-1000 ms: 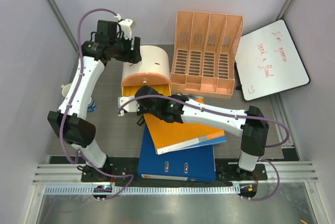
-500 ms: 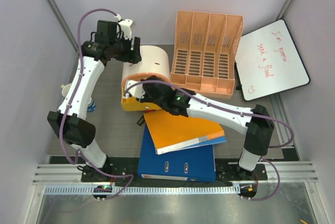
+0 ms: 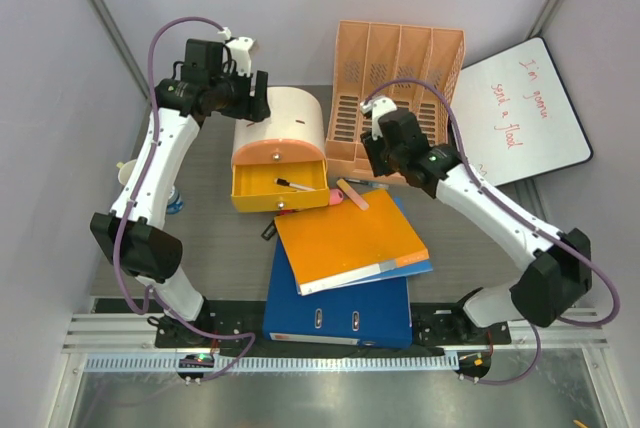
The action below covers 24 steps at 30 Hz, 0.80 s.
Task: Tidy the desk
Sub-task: Pick up the stationery from the center of the board.
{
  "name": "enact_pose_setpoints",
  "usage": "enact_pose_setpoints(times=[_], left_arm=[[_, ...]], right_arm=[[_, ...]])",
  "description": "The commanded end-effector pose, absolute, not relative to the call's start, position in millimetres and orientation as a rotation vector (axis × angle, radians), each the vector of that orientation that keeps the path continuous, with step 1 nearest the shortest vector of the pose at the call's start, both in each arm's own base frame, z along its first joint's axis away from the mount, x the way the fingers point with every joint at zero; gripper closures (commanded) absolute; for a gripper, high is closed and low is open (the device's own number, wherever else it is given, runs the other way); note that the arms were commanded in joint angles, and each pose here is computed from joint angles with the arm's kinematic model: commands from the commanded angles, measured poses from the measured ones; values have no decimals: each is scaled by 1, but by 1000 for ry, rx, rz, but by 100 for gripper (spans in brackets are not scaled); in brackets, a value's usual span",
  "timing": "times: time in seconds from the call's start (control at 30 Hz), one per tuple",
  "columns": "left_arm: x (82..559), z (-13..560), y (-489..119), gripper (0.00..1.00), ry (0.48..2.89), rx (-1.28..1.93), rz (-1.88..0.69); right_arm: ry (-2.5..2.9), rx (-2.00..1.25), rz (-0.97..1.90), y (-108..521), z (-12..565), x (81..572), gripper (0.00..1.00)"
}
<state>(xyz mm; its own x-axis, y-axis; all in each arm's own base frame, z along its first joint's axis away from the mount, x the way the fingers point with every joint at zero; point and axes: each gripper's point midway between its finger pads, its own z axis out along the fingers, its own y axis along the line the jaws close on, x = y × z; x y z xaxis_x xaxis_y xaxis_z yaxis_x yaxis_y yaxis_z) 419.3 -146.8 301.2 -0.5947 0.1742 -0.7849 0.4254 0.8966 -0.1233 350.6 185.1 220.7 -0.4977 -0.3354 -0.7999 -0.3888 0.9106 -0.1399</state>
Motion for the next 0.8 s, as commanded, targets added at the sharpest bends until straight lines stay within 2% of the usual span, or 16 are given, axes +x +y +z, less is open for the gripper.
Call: enact_pose_setpoints(times=[0.0, 0.3, 0.53, 0.77], left_arm=[[416, 322, -151, 29, 2150, 425, -401], [417, 318, -149, 29, 2154, 433, -387], [418, 315, -149, 29, 2156, 444, -381], [418, 310, -149, 29, 2163, 452, -373]], right_arm=[[2393, -488, 209, 197, 155, 323, 57], [2501, -633, 173, 202, 109, 330, 58], [2486, -690, 76, 204, 90, 360, 58], [2337, -908, -55, 199, 82, 386, 58]])
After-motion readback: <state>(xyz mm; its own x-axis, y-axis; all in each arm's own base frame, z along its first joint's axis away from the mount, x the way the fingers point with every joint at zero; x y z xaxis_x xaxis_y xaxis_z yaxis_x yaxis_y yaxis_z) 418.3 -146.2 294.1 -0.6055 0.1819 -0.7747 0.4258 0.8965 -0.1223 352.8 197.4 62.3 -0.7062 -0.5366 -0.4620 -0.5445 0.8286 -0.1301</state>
